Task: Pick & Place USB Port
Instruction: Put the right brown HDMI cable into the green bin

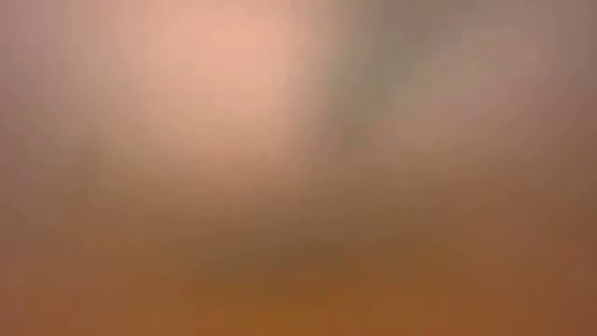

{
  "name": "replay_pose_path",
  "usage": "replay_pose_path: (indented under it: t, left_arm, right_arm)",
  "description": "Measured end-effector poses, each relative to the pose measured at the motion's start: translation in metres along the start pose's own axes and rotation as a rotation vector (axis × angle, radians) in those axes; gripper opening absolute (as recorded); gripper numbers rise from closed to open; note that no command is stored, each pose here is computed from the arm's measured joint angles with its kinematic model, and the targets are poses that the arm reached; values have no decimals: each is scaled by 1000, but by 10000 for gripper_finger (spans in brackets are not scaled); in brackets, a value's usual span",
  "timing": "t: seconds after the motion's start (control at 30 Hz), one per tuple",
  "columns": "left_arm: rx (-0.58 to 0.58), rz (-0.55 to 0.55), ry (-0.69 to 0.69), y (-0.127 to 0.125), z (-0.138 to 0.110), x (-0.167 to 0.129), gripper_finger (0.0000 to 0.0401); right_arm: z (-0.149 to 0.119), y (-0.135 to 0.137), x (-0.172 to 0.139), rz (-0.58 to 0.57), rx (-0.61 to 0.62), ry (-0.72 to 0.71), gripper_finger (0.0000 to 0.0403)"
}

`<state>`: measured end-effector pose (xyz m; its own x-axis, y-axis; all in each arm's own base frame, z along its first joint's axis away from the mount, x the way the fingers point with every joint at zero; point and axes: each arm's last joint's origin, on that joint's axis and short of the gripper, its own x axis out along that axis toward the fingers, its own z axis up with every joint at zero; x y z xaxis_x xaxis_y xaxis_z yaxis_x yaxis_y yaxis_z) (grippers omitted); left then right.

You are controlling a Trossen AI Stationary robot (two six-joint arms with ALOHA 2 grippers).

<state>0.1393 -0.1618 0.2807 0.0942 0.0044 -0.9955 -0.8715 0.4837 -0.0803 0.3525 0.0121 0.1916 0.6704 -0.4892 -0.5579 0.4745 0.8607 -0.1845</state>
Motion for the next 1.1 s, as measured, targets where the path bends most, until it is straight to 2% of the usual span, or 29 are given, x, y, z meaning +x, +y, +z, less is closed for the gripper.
replay_pose_path:
  t: [0.13, 0.23, 0.37, 0.6, 0.93, 1.1]
  left_arm:
    - [-53, -16, 34, -7, -36, 13, 7]
    - [-111, -20, 46, -2, -60, 18, 7]
    - [-145, 44, 40, 8, -83, 27, 7]
    - [-136, 156, -58, 9, -84, 41, 7]
    - [-144, 205, 17, 12, -91, 41, 7]
    - [-144, 194, 37, 14, -91, 57, 7]
  right_arm:
    - [1, 0, 0, 1, 4, -12, 130]
    - [3, 1, 0, 6, 8, -25, 130]
    - [3, 1, 0, 7, 8, -26, 130]
    - [3, 1, 0, 9, 12, -31, 130]
    - [3, 1, 0, 9, -2, -32, 130]
    - [-4, 1, 1, 9, -2, -33, 130]
